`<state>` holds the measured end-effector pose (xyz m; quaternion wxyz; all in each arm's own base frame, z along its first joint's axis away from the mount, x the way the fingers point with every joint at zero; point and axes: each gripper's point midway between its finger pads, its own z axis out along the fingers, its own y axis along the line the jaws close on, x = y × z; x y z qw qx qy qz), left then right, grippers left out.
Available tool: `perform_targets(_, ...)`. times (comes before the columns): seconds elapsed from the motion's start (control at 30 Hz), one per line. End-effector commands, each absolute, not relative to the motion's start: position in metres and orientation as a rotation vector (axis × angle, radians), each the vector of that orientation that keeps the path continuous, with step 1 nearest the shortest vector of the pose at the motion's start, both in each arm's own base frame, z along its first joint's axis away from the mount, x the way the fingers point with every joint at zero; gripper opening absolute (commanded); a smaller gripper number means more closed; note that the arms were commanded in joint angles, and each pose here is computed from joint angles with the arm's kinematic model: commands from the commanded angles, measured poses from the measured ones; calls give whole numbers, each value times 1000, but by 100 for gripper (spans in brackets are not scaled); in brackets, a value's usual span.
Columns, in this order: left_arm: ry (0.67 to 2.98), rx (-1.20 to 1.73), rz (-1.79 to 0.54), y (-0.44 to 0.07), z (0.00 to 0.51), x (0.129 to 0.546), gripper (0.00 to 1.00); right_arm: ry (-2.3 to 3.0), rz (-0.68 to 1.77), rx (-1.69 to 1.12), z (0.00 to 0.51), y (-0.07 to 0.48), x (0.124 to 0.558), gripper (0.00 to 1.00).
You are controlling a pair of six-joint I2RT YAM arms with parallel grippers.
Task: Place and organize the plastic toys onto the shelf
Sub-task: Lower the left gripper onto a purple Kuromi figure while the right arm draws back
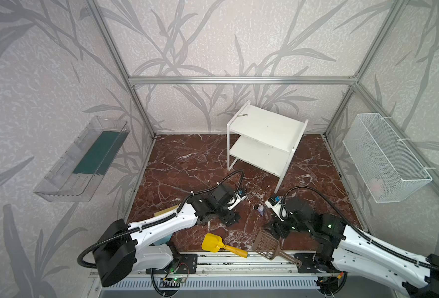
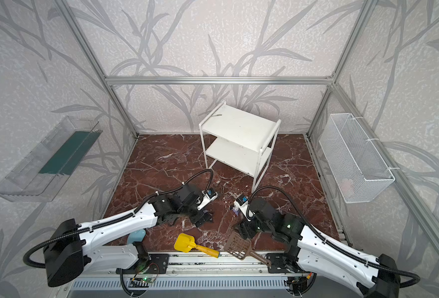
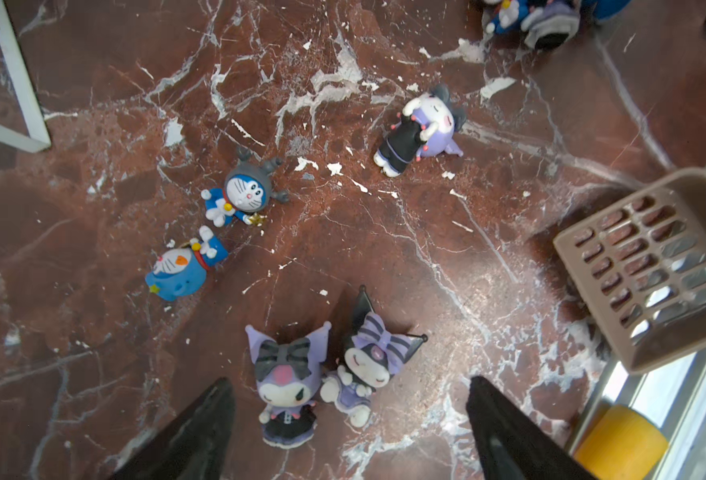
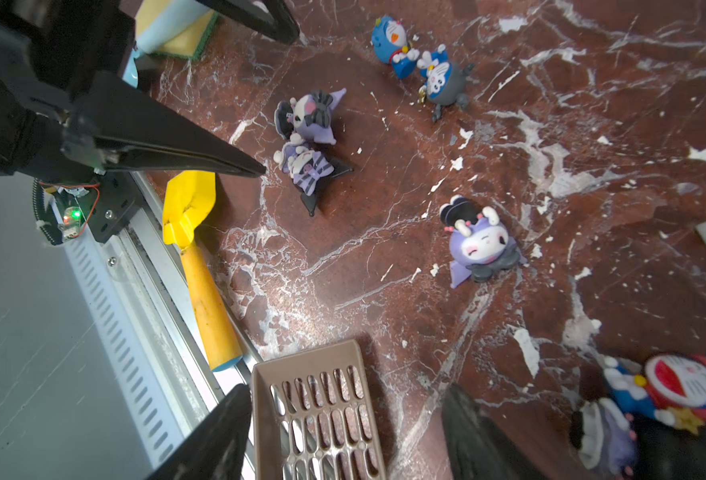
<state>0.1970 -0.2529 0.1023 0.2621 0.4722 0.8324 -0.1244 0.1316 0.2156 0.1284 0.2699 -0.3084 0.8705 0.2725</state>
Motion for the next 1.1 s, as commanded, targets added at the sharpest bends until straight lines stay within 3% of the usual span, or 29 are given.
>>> perform_targets(0.0,2197,1562,-271,-246,93,181,83,2359,699,-791,124,207,133,73)
perform_targets(0.13,2134,1683,-273,-251,88,174,75,2361,689,-794,122,207,134,73)
perform_targets(0.63,2035,1837,-207,-261,61,168,72,2280,784,-814,135,211,126,73)
perform_targets(1.07,2094,1909,-188,-267,39,170,61,2308,777,-758,130,202,122,87)
